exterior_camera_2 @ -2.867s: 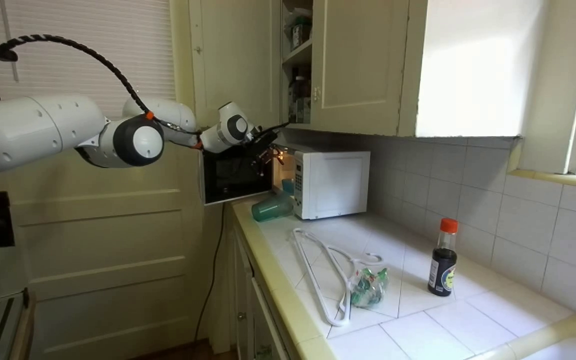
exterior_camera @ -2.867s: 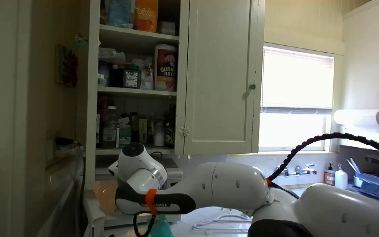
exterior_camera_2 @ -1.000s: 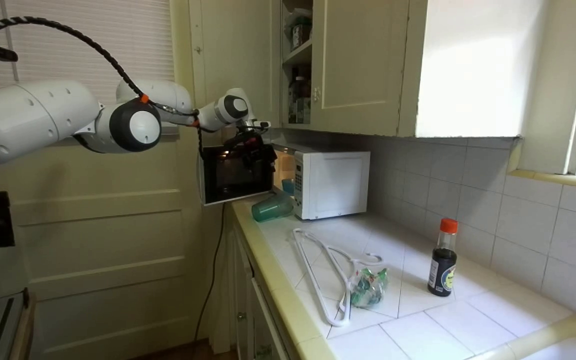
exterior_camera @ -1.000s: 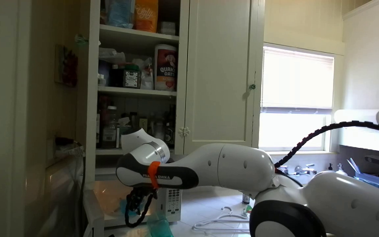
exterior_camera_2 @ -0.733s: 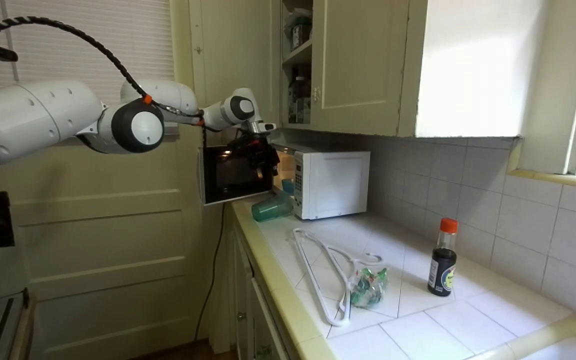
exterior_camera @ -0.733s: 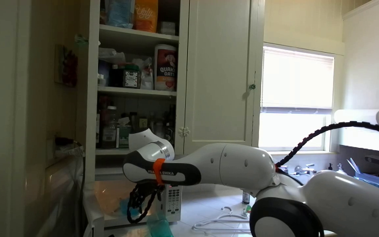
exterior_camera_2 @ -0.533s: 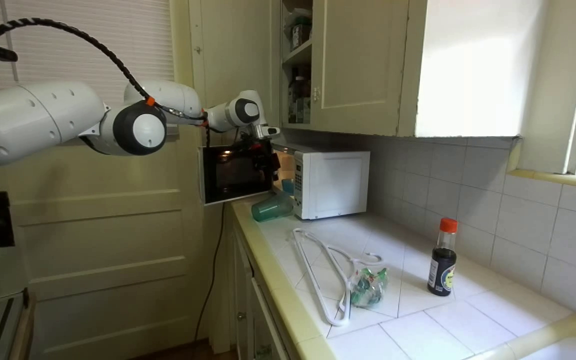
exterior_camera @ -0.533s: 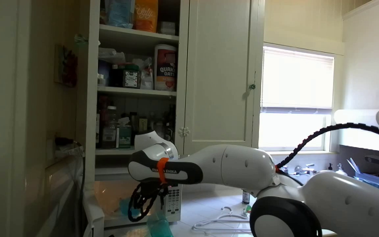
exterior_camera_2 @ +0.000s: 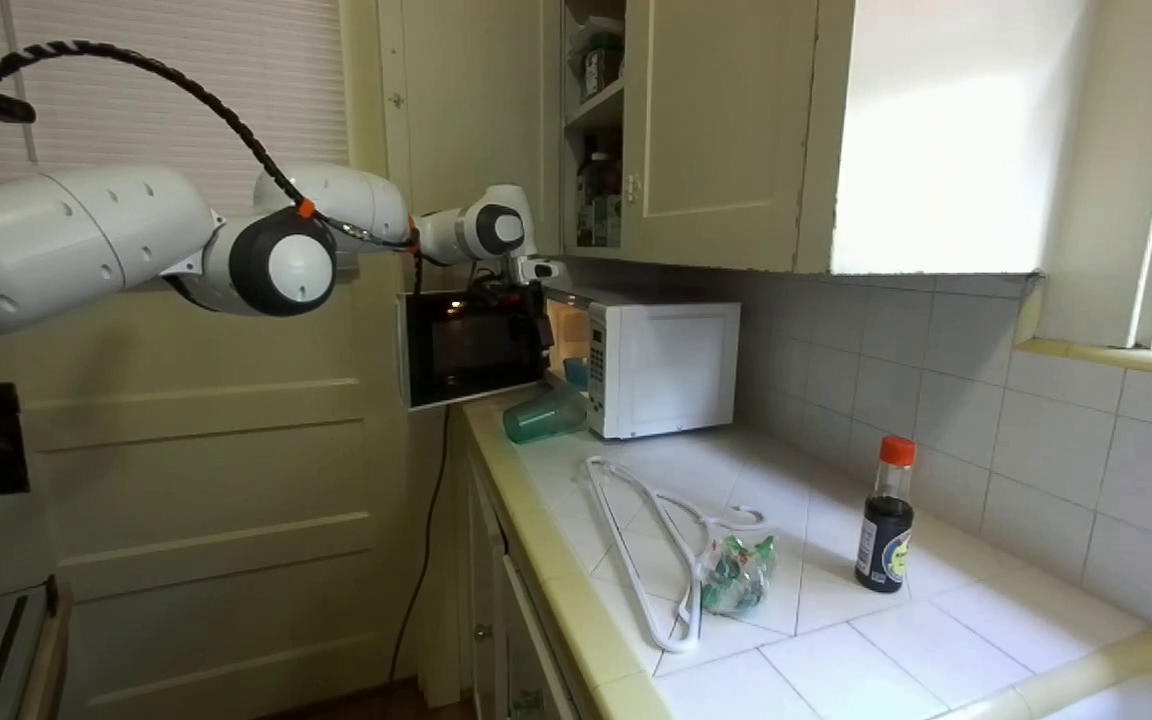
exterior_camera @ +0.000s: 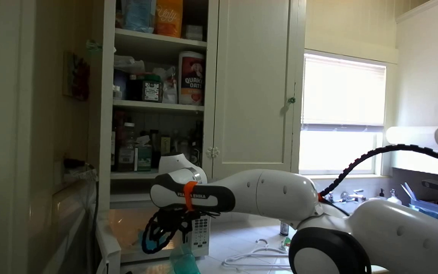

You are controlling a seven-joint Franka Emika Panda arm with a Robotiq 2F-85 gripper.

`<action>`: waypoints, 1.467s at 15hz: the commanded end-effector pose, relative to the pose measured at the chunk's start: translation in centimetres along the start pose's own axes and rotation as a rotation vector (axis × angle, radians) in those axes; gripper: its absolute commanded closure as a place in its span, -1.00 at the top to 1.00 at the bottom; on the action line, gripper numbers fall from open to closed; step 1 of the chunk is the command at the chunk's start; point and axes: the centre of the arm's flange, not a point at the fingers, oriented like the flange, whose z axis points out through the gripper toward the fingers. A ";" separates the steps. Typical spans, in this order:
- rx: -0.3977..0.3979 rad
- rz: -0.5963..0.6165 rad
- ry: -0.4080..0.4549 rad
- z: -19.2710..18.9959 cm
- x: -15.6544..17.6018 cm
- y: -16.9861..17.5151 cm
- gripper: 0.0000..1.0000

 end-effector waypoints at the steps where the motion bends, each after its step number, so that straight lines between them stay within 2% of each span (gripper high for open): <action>1: 0.008 -0.011 0.003 0.0 0.0 -0.1 1.00; 2: 0.010 -0.016 0.004 -0.1 0.0 -0.1 1.00; 6: -0.089 -0.106 0.018 3.0 -2.1 2.5 1.00; 11: -0.085 -0.155 -0.068 8.5 -4.8 4.4 1.00; 17: -0.106 -0.141 -0.117 10.8 -6.0 3.9 1.00; 18: -0.102 -0.128 -0.117 10.7 -6.2 3.9 0.50; 20: -0.095 -0.112 -0.087 9.9 -6.6 4.1 0.41; 22: -0.089 -0.076 -0.052 9.1 -7.7 4.6 0.41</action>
